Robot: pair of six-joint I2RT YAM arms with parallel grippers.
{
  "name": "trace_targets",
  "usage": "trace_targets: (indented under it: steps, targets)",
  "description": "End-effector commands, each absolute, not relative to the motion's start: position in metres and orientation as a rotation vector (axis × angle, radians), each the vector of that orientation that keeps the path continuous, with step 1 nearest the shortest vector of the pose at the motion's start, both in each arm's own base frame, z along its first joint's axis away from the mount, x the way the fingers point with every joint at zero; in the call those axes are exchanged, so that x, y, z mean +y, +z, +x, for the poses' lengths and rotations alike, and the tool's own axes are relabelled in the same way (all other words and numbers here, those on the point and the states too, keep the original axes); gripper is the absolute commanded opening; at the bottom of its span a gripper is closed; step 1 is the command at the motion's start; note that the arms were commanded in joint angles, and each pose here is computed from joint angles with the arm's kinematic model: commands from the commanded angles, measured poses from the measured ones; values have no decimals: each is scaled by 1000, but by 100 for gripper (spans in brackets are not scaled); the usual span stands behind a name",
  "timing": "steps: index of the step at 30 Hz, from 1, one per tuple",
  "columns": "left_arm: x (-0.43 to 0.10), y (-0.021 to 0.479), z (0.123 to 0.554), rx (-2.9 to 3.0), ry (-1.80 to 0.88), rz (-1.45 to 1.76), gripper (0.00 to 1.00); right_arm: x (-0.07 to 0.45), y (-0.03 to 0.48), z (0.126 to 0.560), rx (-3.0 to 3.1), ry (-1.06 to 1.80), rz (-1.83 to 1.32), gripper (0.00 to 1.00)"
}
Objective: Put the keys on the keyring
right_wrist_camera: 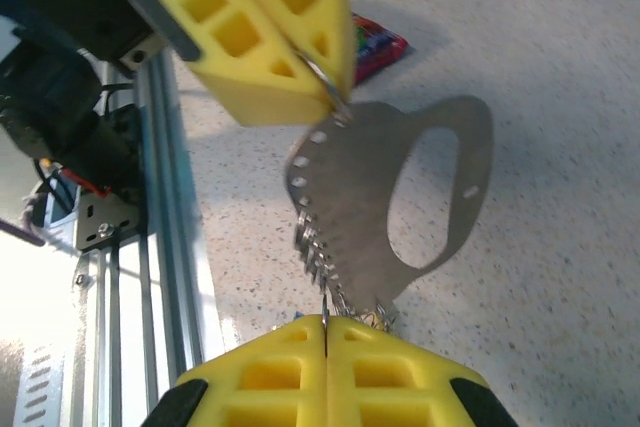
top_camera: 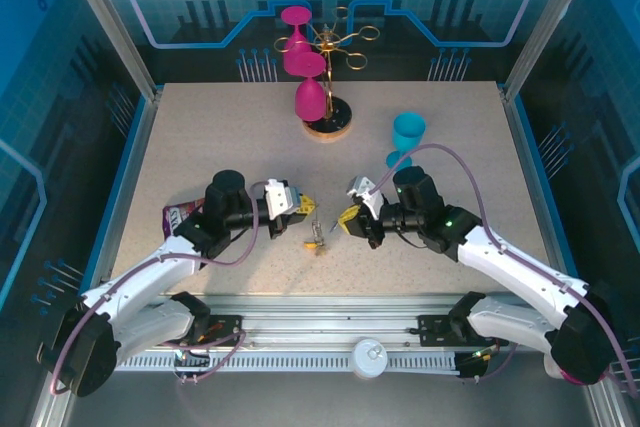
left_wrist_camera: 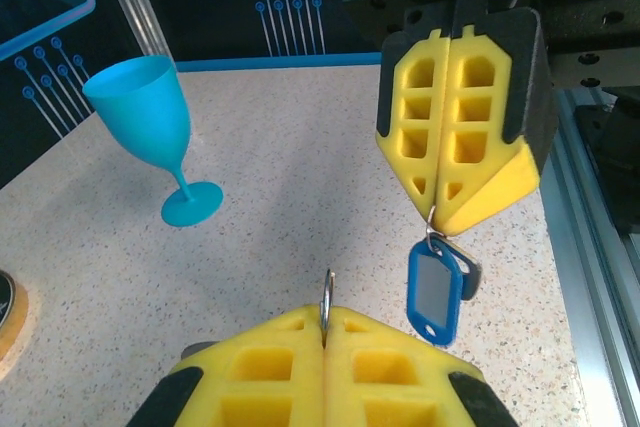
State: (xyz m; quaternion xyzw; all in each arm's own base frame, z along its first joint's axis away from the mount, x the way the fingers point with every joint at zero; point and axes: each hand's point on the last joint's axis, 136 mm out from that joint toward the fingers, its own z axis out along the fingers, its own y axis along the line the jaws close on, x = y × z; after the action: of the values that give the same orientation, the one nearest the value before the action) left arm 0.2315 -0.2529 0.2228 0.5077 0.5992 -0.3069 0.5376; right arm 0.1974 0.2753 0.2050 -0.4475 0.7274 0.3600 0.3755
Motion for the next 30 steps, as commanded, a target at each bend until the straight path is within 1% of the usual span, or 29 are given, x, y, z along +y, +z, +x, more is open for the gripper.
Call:
trace_targets:
  steps: [1, 6, 17, 30]
  targets:
    - [-260, 229, 217, 1306, -736, 1291, 0, 286, 221, 184, 1695, 929, -1258, 0]
    - [-262, 227, 210, 1279, -736, 1324, 0, 292, 227, 182, 1657, 902, -1296, 0]
    - [-263, 226, 209, 1272, -718, 1334, 0, 301, 242, 197, 1607, 798, -1255, 0]
    - [-264, 227, 211, 1278, -698, 1326, 0, 310, 244, 211, 1604, 723, -1202, 0]
